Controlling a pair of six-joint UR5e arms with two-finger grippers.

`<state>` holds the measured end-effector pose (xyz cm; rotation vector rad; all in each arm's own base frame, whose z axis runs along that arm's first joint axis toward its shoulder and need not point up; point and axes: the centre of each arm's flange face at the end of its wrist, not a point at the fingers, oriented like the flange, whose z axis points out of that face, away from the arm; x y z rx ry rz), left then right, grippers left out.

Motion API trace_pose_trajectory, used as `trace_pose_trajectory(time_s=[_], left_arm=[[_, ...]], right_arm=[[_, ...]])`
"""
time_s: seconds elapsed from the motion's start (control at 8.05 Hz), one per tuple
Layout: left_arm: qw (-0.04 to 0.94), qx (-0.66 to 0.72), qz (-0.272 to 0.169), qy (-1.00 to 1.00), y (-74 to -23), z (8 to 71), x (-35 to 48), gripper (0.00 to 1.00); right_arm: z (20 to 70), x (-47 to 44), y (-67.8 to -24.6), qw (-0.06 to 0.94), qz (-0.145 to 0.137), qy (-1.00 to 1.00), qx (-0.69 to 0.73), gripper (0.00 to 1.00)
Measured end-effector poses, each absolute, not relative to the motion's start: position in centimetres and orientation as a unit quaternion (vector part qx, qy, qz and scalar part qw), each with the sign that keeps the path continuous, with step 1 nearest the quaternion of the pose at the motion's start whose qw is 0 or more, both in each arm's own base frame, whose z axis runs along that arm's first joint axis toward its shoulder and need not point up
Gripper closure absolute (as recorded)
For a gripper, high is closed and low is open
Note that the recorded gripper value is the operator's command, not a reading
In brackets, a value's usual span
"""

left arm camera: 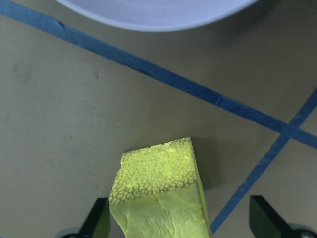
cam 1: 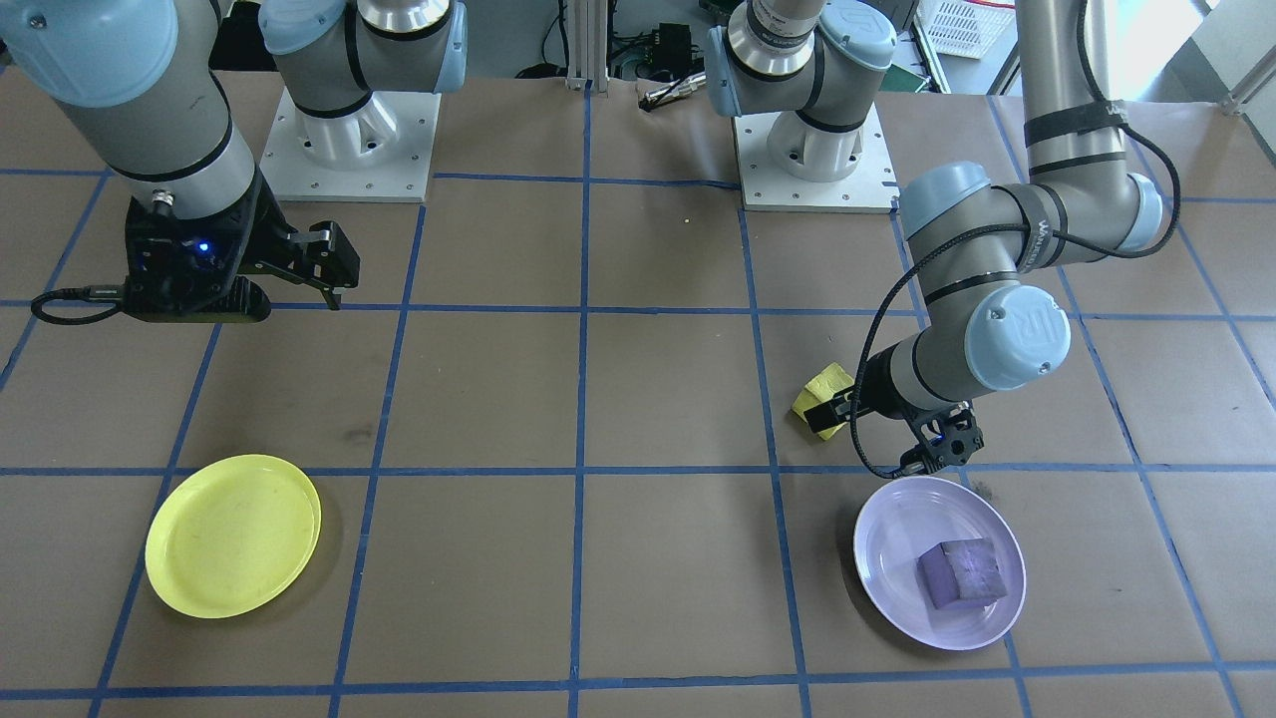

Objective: Sort blocks by color into plates

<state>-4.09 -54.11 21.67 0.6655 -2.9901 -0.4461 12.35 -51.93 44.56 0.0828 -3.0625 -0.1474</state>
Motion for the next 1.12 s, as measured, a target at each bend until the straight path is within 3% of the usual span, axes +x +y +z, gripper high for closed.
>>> trace_pose_trajectory(time_s=[0.5, 0.62, 0.75, 0.87, 1.12], left_arm=[[0.028, 0.191, -0.157, -0.969, -53.1, 19.6, -4.0, 0.0], [0.028, 0.19, -0.159, -0.968, -52.8, 19.4, -4.0, 0.24], [0.027, 0.189, -0.161, -0.968, -52.6, 19.2, -4.1, 0.65], [0.027, 0.189, -0.162, -0.968, -52.5, 19.1, -4.1, 0.82], [0.024, 0.186, -0.162, -0.969, -52.5, 19.1, -4.1, 0.84]], right_arm=[[44.5, 12.3, -52.0, 0.037, -0.048, -0.998, 0.027, 0.0], [44.5, 12.3, -52.0, 0.037, -0.048, -0.998, 0.027, 0.0], [44.5, 12.3, -52.0, 0.037, -0.048, -0.998, 0.027, 0.0], [44.5, 12.3, -52.0, 0.038, -0.048, -0.998, 0.027, 0.0], [44.5, 12.4, -52.1, 0.037, -0.047, -0.998, 0.027, 0.0]])
